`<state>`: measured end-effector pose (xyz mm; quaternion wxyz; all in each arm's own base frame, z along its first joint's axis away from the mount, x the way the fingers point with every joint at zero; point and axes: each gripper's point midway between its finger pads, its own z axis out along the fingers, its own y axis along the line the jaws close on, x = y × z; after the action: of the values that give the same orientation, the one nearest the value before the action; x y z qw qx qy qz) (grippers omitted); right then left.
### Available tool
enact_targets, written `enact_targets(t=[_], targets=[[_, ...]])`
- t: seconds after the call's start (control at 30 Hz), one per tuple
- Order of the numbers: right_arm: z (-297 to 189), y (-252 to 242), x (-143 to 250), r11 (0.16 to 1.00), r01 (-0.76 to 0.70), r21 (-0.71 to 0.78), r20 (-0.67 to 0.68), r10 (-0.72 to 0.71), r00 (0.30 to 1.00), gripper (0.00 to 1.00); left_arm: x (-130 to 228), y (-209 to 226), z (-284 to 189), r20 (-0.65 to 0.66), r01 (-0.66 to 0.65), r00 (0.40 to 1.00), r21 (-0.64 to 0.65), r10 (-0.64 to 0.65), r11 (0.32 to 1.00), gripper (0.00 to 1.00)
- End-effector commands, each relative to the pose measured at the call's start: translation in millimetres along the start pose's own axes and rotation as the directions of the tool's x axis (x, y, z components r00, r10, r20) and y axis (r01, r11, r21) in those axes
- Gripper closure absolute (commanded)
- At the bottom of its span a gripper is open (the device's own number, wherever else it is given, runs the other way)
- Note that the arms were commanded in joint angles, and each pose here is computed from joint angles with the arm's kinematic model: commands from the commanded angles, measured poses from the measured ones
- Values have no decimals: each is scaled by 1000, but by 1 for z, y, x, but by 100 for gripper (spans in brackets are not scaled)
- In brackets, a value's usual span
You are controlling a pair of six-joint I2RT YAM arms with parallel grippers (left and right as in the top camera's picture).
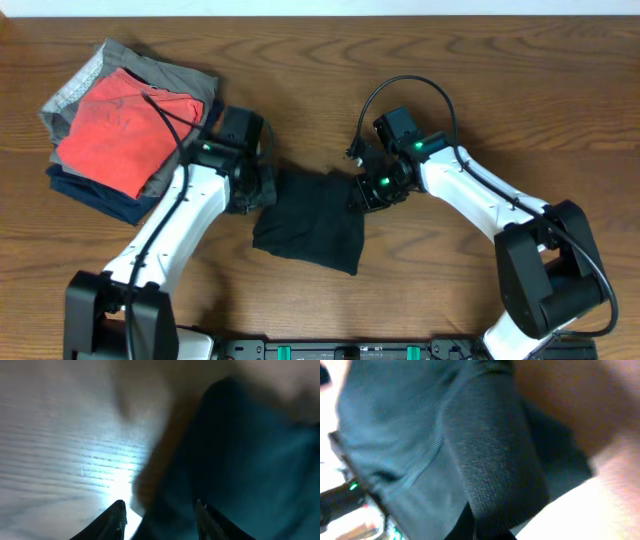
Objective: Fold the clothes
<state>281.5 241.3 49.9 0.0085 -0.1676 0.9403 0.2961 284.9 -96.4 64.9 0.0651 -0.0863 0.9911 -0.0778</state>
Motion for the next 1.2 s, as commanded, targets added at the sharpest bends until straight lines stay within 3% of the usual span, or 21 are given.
enact_targets(t=[0.0, 0.17, 0.37, 0.47, 0.67, 0.8, 0.87, 1.0, 1.17], targets=[[-11, -44, -17, 977, -103, 186, 90, 87, 992, 99, 18, 6, 22, -54, -4, 999, 10, 5, 1000, 53], [-26, -75, -29, 947, -176, 270, 171, 133, 976, 99, 22, 9, 35, -39, -7, 999, 20, 8, 1000, 53], [-19, -74, -10, 941, -162, 296, 99, 139, 985, 98, 24, 10, 36, -45, -6, 999, 17, 7, 1000, 53], [-15, -71, 3, 938, -152, 310, 49, 144, 988, 76, 27, 11, 36, -56, -5, 998, 13, 5, 1000, 53], [-30, -63, 23, 939, -184, 291, -21, 198, 980, 73, 17, 7, 22, -22, -35, 999, 27, 35, 999, 53], [-60, -22, 14, 988, -100, 121, -9, 102, 995, 68, -8, -8, -7, 91, -64, 994, 73, 57, 995, 53], [-70, 0, 10, 998, -48, 40, 23, 47, 999, 48, -19, -15, -20, 155, -77, 986, 99, 61, 992, 53], [-69, 13, 16, 999, -32, 30, 7, 32, 999, 31, -23, -26, -26, 181, -95, 981, 153, 67, 984, 52], [-44, 14, 37, 998, -59, 37, -82, 62, 995, 32, -5, -37, -12, 103, -108, 991, 204, 89, 973, 53]])
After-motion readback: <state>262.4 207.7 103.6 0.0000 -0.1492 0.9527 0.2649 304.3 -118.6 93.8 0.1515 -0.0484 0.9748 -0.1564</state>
